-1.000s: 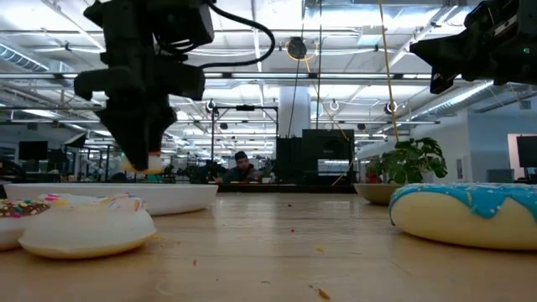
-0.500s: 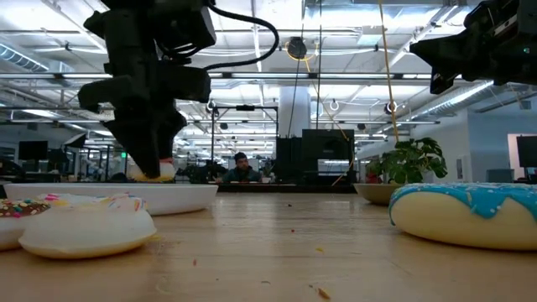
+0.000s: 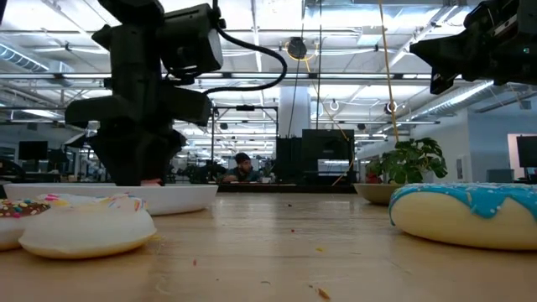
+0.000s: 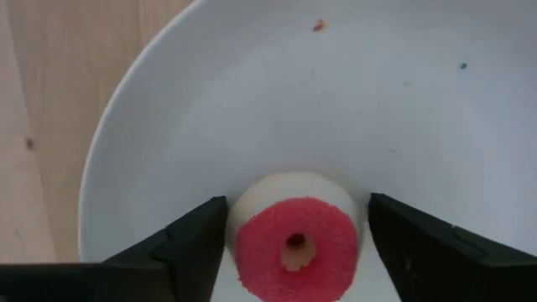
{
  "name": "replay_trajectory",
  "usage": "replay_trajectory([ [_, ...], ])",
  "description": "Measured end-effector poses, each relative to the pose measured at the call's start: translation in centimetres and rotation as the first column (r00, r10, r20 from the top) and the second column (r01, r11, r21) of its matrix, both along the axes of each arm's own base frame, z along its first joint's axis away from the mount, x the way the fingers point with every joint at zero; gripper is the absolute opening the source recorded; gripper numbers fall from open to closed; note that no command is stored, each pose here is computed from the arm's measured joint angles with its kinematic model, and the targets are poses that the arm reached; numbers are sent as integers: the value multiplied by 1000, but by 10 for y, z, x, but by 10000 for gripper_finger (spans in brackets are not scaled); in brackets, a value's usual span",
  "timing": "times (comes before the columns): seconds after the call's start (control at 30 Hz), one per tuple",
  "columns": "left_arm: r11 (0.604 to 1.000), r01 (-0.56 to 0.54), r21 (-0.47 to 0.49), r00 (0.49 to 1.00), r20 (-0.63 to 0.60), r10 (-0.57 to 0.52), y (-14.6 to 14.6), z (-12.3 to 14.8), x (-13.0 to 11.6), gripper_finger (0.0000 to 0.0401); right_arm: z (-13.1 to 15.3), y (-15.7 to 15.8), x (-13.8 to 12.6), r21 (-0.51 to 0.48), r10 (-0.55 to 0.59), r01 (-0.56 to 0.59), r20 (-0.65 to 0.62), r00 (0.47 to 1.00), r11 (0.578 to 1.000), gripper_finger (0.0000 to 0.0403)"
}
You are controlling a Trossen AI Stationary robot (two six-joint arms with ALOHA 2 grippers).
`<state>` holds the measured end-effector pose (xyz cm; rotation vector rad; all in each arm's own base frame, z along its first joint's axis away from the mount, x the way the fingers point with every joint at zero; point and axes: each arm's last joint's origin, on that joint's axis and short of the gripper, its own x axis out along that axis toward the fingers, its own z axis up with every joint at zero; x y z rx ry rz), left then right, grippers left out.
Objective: Pick & Place donuts
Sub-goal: Put the small orange donut on the white plate, then put the small blue donut on the white plate
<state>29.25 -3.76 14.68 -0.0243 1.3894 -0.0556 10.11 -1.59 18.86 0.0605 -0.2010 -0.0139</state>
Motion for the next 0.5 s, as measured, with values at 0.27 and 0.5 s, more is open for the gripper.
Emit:
replay_trajectory([
  [0.27,999,-24,43,998,-52,26,-1,45,13,356,0,0,0,3,1,-1,0,1000,1000,0],
  [0.5,999,-31,-31,999,-24,30,-26,110,24,360,0,0,0,11,3,-3,-2,1000,1000,0],
])
